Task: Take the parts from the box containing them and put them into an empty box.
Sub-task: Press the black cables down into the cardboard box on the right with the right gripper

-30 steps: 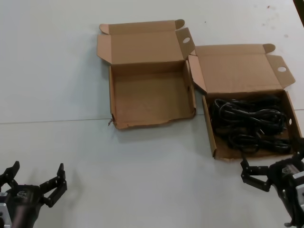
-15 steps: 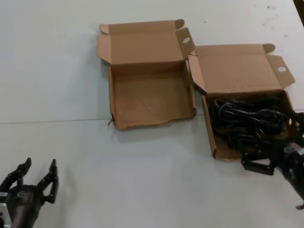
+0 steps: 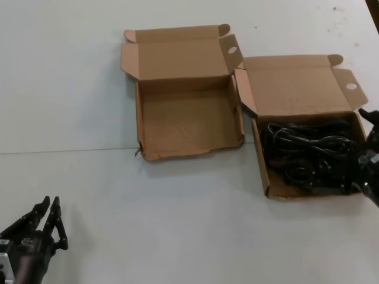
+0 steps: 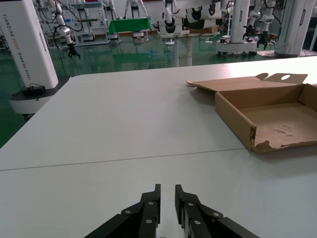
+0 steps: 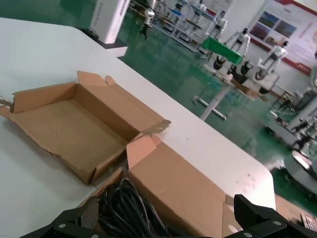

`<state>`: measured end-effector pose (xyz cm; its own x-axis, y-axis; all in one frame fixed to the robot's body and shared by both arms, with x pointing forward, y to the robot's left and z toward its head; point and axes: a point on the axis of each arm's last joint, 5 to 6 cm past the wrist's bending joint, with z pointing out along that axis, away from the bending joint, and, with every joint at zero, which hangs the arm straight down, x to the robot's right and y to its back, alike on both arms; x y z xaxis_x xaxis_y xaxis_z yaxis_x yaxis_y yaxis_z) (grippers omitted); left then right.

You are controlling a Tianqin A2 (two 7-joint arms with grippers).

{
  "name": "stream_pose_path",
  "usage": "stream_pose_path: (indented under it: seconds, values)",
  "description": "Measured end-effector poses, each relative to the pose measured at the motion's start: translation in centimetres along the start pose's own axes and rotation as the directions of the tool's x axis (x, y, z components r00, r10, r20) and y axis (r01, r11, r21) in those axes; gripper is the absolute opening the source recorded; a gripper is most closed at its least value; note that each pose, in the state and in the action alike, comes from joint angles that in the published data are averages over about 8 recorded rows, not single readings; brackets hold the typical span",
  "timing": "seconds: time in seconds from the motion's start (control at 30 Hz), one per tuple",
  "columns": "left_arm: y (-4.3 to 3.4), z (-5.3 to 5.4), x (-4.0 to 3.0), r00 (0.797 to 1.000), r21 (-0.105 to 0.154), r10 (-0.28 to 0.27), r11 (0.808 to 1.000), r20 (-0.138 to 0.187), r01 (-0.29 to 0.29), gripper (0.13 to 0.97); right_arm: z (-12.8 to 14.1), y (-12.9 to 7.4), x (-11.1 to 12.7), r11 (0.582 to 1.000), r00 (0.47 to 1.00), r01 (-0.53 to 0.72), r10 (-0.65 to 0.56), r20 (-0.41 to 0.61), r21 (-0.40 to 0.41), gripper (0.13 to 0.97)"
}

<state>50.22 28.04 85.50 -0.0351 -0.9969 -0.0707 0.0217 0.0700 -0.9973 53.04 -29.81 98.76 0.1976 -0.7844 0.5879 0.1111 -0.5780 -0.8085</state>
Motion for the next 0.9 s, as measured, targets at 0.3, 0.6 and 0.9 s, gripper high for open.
stream_pose_path:
  seconds: [0.3,0.6,0.9]
  values:
    - [0.0,0.0,0.0,1.0,0.0,0.0,1.0,0.0,0.0,0.186,1.7,-0.3,1.6,0.995,0.993,0.08,-0.084,0.078,0.054,0.966]
    - [0.0,0.0,0.0,1.0,0.0,0.0,1.0,0.0,0.0,0.157,2.9,-0.2,2.8,0.973,0.959,0.2,-0.218,0.18,0.112,0.966]
    - [0.0,0.0,0.0,1.0,0.0,0.0,1.0,0.0,0.0,0.157,4.1,-1.0,4.4,0.816,0.752,0.519,-0.577,0.318,0.255,0.966]
